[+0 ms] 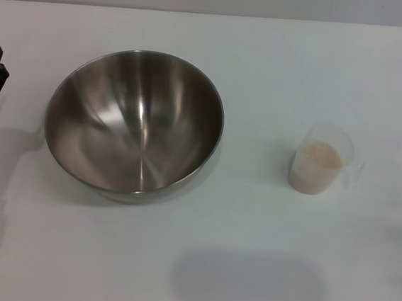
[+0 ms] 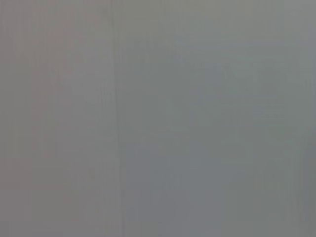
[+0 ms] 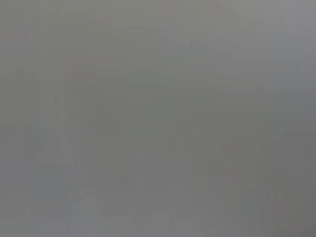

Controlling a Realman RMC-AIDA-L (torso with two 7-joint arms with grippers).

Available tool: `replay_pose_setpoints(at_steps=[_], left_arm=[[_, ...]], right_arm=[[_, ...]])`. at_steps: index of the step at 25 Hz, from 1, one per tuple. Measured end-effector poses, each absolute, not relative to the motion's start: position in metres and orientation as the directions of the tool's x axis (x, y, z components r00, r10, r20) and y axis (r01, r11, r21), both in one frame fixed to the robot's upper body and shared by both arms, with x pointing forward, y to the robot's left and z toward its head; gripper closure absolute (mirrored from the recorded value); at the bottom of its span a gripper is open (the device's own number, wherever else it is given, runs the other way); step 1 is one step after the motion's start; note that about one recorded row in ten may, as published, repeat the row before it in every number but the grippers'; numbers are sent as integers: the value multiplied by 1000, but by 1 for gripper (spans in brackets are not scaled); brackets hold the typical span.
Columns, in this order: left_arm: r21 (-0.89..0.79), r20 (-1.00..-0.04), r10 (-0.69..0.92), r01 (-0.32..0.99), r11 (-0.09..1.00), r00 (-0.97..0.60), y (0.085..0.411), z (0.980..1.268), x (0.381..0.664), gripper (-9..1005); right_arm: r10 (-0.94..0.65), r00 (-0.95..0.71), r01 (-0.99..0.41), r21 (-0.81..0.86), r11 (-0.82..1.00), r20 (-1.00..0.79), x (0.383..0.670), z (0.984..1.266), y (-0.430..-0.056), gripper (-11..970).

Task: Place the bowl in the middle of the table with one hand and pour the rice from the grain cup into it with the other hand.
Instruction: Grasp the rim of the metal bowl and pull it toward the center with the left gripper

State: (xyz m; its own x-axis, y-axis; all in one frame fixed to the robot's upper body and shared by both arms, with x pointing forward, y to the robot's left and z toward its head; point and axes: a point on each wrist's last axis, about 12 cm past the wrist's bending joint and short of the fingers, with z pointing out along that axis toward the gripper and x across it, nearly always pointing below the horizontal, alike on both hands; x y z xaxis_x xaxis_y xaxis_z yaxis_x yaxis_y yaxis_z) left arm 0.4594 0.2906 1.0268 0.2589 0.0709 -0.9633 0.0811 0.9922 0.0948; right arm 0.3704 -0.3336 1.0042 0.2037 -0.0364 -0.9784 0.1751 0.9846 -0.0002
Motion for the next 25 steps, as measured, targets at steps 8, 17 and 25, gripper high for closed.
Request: replay_pose_setpoints(at_steps=[8,17,25], left_arm=[[83,-956,54,88,993,287,286,1031,461,171],[77,-954,56,59,995,296,269,1057,491,174],[78,-996,70,156,985,55,249,1112,533,177]], right_arm=[[-34,202,163,-1,987,-979,371,1004,-332,122],[-35,203,162,-1,987,-979,371,1004,-332,121],[-37,203,162,-4,987,-978,371,1004,-332,122]])
